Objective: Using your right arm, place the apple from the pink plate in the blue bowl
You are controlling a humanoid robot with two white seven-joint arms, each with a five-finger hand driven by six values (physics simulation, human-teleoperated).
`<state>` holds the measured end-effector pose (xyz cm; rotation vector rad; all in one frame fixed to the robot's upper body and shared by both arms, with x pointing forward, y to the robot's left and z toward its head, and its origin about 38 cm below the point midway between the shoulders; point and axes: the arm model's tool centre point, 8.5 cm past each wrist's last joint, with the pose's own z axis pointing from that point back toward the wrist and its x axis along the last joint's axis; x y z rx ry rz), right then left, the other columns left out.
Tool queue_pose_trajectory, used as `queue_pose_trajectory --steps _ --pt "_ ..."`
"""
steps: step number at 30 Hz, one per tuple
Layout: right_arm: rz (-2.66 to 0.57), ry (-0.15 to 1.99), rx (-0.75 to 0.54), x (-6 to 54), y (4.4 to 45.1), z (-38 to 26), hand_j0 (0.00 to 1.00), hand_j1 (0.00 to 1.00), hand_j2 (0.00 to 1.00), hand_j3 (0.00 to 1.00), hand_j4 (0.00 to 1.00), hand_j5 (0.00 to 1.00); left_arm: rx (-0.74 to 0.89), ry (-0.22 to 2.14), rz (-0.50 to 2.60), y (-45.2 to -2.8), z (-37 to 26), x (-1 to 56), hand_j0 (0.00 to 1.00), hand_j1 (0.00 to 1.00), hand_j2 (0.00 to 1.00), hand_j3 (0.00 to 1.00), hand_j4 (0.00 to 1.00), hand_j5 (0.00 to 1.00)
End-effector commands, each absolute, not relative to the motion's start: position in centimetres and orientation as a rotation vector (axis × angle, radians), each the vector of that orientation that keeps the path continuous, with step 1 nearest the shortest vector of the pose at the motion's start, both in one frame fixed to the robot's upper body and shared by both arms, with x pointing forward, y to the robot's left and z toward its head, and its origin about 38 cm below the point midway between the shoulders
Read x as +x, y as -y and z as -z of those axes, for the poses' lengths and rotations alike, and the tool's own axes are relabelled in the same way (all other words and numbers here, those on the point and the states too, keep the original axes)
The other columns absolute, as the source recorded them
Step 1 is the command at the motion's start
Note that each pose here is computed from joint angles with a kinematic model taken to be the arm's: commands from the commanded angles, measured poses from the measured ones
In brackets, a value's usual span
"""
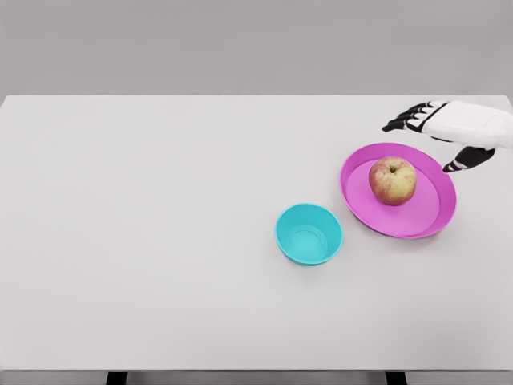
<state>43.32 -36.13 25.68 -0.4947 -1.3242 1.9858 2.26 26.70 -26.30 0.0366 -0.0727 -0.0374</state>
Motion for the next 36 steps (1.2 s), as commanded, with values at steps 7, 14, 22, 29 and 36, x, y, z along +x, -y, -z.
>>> queue_pose_trajectory --steps 7,14,22,29,36 --pt "-2.005 1.251 -0.406 43.5 35.6 -22.4 1.0 1.0 1.0 1.0 1.0 1.0 0.037 0.073 0.037 -26.7 26.3 2.3 1.0 1.0 1.0 1.0 1.0 1.0" --pt "-2.01 1.255 -0.381 44.1 34.6 -21.8 1.0 1.0 1.0 1.0 1.0 1.0 0.037 0.073 0.037 -26.7 26.3 2.3 1.0 1.0 1.0 1.0 1.0 1.0" --pt "-2.014 1.225 -0.353 44.8 34.3 -20.7 1.0 1.0 1.0 1.0 1.0 1.0 0.037 0.073 0.037 -26.7 26.3 2.3 1.0 1.0 1.0 1.0 1.0 1.0" --pt "-2.027 1.209 -0.333 44.6 34.0 -20.0 1.0 1.0 1.0 1.0 1.0 1.0 0.037 0.073 0.037 -26.7 26.3 2.3 1.0 1.0 1.0 1.0 1.0 1.0" --pt "-2.026 1.207 -0.319 44.9 33.5 -19.6 1.0 1.0 1.0 1.0 1.0 1.0 0.037 0.073 0.037 -26.7 26.3 2.3 1.0 1.0 1.0 1.0 1.0 1.0"
